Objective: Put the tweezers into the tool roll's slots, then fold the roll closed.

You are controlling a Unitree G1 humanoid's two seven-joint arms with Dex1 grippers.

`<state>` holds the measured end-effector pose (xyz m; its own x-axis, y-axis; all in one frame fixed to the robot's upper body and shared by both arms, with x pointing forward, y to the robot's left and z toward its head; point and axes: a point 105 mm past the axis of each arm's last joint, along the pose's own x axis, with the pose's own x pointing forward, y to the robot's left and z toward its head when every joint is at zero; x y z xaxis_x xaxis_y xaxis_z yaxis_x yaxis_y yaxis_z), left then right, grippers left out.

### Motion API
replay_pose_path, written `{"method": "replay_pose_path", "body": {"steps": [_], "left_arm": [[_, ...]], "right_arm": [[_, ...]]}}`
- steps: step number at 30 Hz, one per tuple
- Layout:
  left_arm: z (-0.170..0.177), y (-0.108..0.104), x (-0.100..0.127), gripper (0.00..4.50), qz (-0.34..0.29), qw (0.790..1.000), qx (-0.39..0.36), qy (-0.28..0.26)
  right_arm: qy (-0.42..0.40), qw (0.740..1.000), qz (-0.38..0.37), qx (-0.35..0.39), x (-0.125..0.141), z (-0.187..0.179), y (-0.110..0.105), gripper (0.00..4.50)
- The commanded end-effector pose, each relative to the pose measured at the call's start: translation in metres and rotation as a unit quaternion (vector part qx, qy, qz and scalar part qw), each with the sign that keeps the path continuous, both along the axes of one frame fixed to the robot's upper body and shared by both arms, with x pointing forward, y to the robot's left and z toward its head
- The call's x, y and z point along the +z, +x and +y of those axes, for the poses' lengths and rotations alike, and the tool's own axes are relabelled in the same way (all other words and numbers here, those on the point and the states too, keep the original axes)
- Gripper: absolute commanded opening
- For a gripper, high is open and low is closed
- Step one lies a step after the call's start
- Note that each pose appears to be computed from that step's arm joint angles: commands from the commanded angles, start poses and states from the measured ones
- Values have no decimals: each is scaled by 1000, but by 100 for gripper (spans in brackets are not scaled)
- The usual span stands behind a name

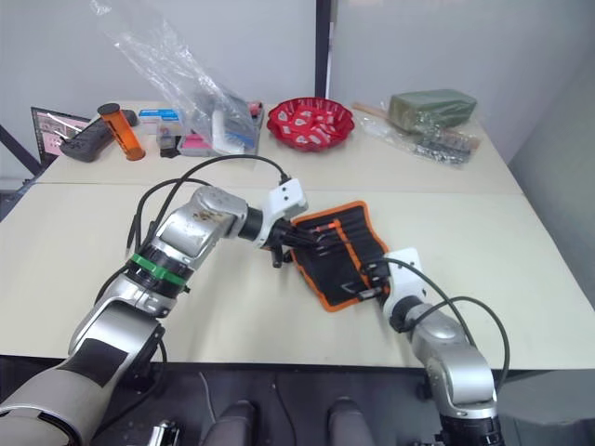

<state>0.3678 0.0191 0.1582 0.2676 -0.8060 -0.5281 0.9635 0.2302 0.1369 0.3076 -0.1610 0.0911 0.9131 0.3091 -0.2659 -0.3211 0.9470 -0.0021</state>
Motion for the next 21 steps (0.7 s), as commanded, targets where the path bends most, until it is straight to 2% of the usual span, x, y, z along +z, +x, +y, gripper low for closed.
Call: {"method": "replay_pose_path", "body": {"steps": [1, 13, 21], "left_arm": [[-3, -1, 4, 2, -13, 1000, 6, 4], [-4, -9, -11, 2, -12, 1000, 3, 16], [-4, 0, -16, 2, -17, 999, 25, 25]], "right_arm": [[1, 1000, -11, 2, 3, 1, 0, 0], [2, 1000, -8, 5, 2, 2, -2, 0], [3, 1000, -12, 3, 4, 2, 0, 0]]}}
